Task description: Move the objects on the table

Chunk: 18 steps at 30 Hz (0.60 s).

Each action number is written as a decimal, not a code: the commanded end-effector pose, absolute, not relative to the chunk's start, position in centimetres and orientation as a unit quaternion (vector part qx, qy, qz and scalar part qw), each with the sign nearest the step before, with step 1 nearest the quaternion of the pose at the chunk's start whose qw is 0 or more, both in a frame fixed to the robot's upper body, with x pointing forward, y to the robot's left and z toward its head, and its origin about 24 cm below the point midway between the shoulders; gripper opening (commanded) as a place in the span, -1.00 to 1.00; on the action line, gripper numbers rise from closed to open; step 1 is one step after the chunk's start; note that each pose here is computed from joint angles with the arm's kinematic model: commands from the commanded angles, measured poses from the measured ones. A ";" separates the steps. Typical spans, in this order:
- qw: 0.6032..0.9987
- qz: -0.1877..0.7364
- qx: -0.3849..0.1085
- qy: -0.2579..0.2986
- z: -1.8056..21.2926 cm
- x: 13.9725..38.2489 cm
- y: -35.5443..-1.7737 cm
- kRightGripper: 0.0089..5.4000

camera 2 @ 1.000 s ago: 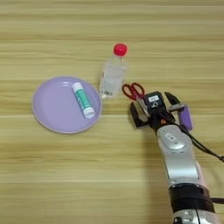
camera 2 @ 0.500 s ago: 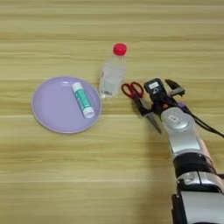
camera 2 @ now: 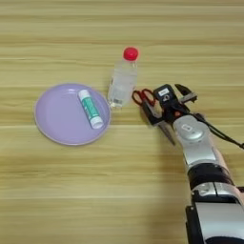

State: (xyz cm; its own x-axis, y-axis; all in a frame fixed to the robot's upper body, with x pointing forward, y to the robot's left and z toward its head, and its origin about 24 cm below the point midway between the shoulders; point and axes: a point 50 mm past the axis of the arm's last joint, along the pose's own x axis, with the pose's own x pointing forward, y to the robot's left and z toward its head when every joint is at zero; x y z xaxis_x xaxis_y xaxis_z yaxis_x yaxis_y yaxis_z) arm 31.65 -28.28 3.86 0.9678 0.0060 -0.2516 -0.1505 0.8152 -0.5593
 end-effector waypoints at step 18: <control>0.940 0.030 -0.330 0.076 7.0 31.1 -28.8 0.99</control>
